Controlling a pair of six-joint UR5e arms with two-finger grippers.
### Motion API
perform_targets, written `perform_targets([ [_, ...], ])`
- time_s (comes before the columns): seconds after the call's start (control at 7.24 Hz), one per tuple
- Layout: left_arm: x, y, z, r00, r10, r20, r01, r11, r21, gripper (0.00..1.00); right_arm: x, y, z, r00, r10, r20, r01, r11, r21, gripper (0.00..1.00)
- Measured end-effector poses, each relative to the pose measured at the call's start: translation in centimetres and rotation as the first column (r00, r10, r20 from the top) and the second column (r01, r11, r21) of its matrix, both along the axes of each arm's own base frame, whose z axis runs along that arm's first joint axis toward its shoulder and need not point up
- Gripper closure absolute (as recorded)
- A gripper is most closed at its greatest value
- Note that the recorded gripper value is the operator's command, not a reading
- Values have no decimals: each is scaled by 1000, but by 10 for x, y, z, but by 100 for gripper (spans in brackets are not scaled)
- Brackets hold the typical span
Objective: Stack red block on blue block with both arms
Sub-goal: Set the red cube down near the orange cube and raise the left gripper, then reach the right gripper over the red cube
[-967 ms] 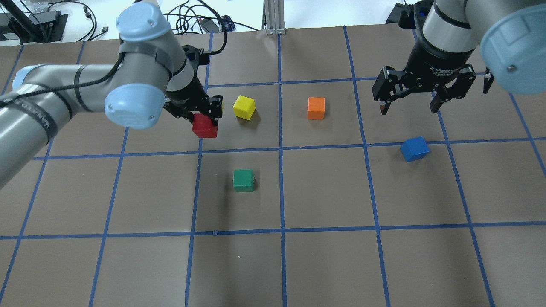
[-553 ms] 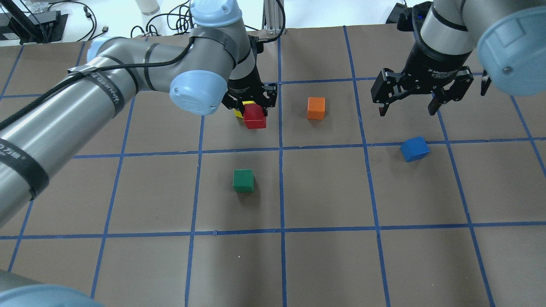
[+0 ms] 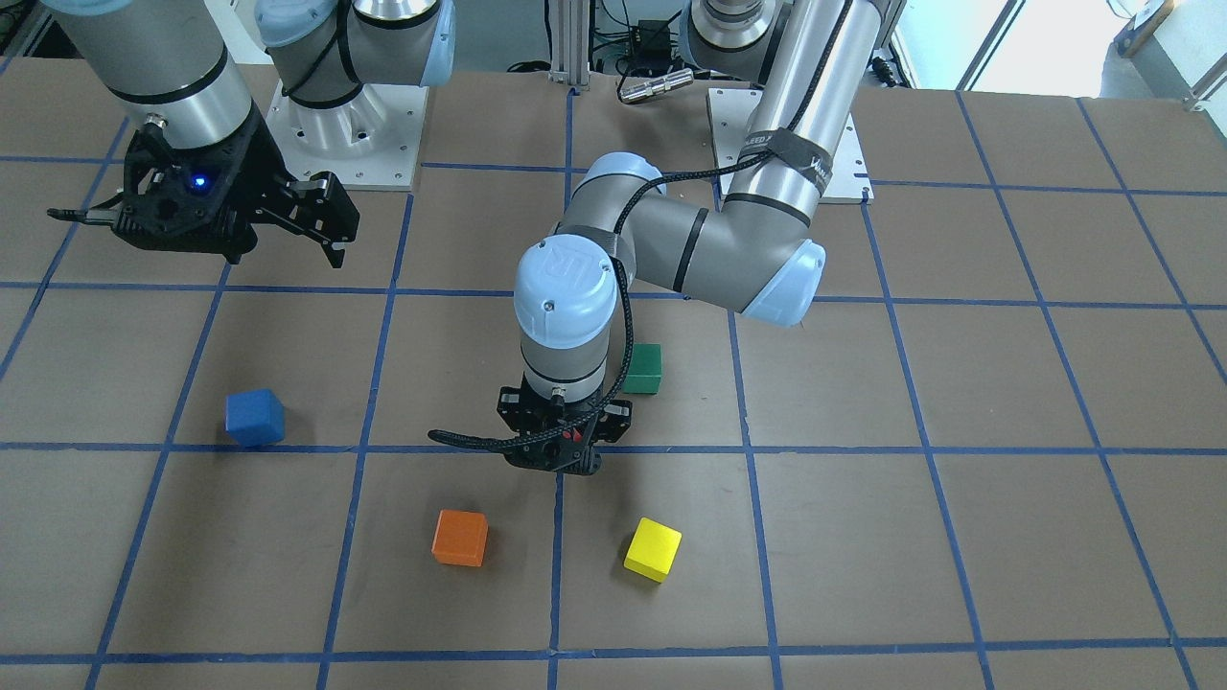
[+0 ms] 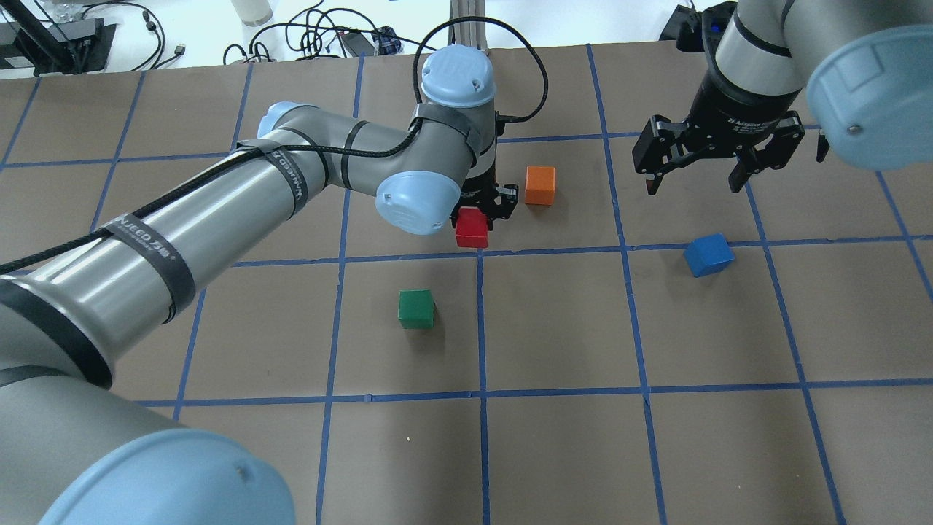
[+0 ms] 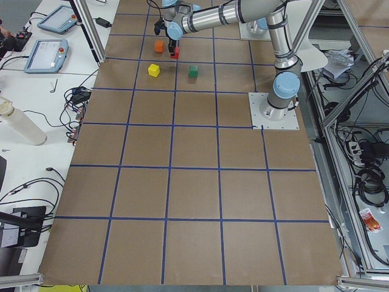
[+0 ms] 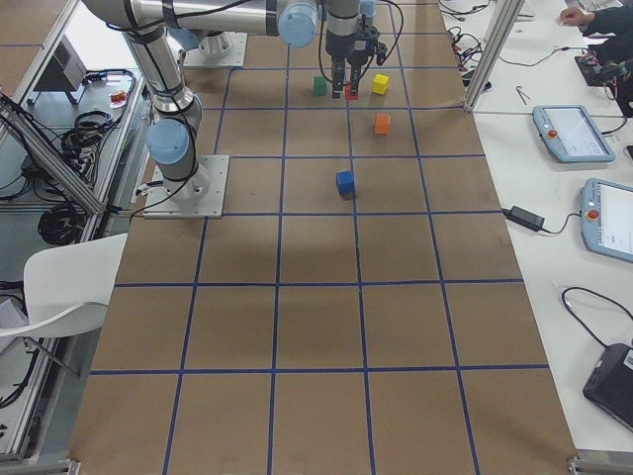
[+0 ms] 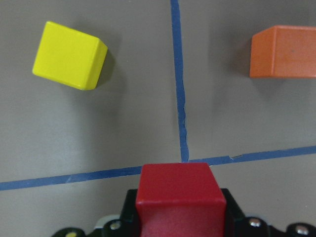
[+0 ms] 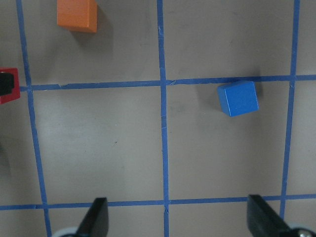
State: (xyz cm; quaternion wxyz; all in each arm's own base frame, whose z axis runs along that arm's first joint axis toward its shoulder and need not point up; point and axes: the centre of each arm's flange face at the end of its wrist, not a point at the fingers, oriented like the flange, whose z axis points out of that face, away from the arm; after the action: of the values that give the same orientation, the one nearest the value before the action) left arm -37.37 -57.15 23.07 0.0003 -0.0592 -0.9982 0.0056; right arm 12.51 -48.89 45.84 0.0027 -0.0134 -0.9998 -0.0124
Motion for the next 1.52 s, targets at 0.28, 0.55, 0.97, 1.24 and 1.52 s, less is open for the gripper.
perform_targets([
  [0.28, -7, -5, -28, 1000, -25, 8, 25, 1000, 0, 0, 0, -1, -2, 1000, -4, 1, 4, 1000, 1, 0],
  [0.55, -2, -9, -16, 996, -88, 20, 88, 996, -25, 0, 0, -2, -3, 1000, 1, 1, -1, 1000, 4, 0],
  [0.97, 75, -22, 77, 996, -84, -18, 84, 996, -16, 0, -1, 0, -9, 1000, 0, 2, 0, 1000, 17, 0],
  [1.24, 159, -1, 163, 992, -127, -16, 128, 991, 28, 0, 2, -6, -23, 1000, -3, 14, 3, 1000, 28, 0],
  [1.52, 207, 49, 237, 995, -103, -13, 103, 995, -1, 0, 18, -18, -34, 1000, 9, 19, -9, 1000, -9, 0],
])
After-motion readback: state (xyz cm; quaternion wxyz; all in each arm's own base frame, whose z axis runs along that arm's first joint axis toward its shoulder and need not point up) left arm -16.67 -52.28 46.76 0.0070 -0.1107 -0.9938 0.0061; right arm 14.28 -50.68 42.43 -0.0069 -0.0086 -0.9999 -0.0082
